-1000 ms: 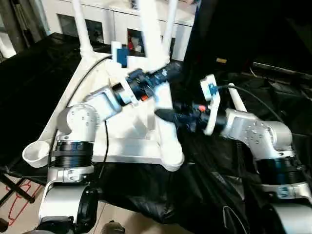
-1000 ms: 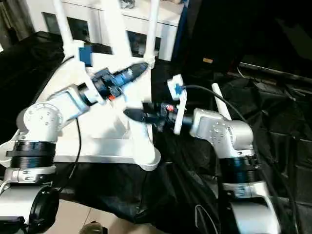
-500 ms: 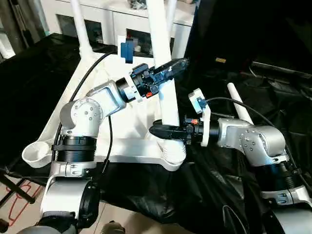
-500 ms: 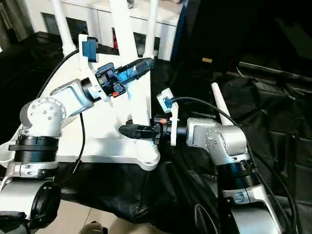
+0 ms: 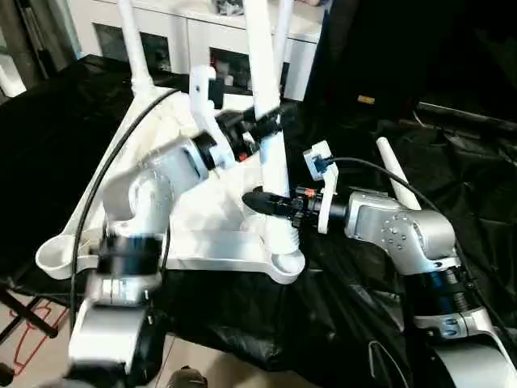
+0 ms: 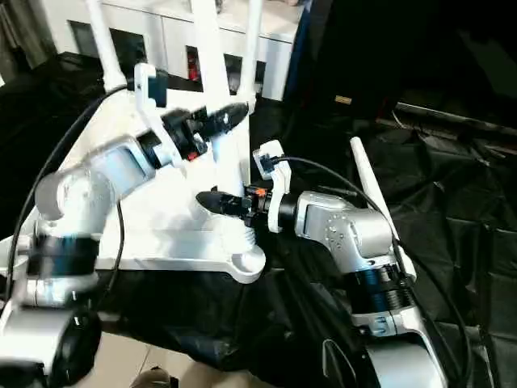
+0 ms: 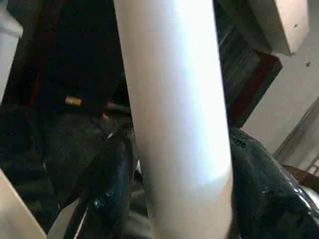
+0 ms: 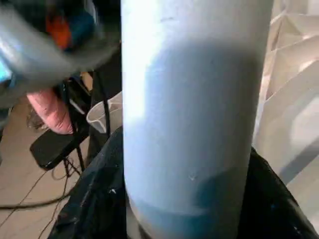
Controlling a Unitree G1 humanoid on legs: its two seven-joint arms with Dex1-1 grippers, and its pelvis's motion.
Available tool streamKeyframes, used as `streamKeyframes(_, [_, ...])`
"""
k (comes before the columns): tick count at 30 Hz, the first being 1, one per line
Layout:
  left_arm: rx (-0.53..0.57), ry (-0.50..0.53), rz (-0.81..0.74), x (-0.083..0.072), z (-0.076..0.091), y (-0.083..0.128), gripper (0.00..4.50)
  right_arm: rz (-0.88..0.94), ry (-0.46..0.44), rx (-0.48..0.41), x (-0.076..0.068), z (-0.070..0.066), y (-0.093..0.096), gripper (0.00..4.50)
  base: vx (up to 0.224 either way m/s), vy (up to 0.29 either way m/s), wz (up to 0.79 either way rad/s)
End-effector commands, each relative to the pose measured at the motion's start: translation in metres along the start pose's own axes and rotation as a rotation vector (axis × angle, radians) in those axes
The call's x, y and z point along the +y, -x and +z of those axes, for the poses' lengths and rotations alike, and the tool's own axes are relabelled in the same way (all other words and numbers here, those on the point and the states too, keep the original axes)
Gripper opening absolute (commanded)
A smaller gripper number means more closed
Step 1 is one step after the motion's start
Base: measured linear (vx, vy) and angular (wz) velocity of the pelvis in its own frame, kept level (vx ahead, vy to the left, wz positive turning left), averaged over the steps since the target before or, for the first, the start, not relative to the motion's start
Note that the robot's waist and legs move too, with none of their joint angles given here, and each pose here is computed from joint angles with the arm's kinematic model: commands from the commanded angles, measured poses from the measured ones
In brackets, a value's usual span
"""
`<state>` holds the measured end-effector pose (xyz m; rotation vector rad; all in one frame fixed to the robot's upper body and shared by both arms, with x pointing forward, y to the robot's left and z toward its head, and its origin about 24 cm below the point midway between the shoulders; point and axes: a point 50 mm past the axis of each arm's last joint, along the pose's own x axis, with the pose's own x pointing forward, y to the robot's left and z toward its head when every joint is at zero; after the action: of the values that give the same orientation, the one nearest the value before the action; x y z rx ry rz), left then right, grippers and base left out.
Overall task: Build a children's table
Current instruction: Pick table leg
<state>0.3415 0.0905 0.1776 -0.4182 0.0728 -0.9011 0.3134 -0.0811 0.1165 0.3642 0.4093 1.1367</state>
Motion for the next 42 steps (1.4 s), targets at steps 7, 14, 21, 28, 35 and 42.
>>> streamKeyframes(7, [-0.001, 0.018, 0.066, 0.004, -0.006, 0.001, 2.16, 0.003, 0.059, -0.045, 0.002, 0.015, 0.005, 1.91, 0.0, 0.0, 0.0])
streamKeyframes(14, [-0.025, 0.015, 0.038, 0.0, -0.001, 0.0, 1.97, -0.033, 0.105, -0.033, -0.001, 0.016, 0.007, 2.61, 0.0, 0.0, 0.0])
streamKeyframes(21, [0.022, -0.083, 0.01, -0.007, 0.0, -0.004, 1.88, -0.075, 0.076, 0.022, -0.009, 0.017, 0.012, 3.1, 0.0, 0.0, 0.0])
streamKeyframes(28, [0.026, -0.108, -0.015, -0.01, 0.003, -0.006, 1.88, -0.037, 0.131, 0.115, -0.01, 0.013, 0.023, 3.11, 0.0, 0.0, 0.0])
streamKeyframes(35, [0.029, -0.118, -0.073, -0.019, 0.001, -0.008, 1.88, -0.058, 0.152, 0.146, -0.013, 0.008, 0.019, 3.11, 0.0, 0.0, 0.0])
streamKeyframes(42, [0.046, -0.124, -0.111, -0.026, -0.002, -0.01, 1.88, -0.065, 0.146, 0.133, -0.015, 0.009, 0.014, 3.11, 0.0, 0.0, 0.0])
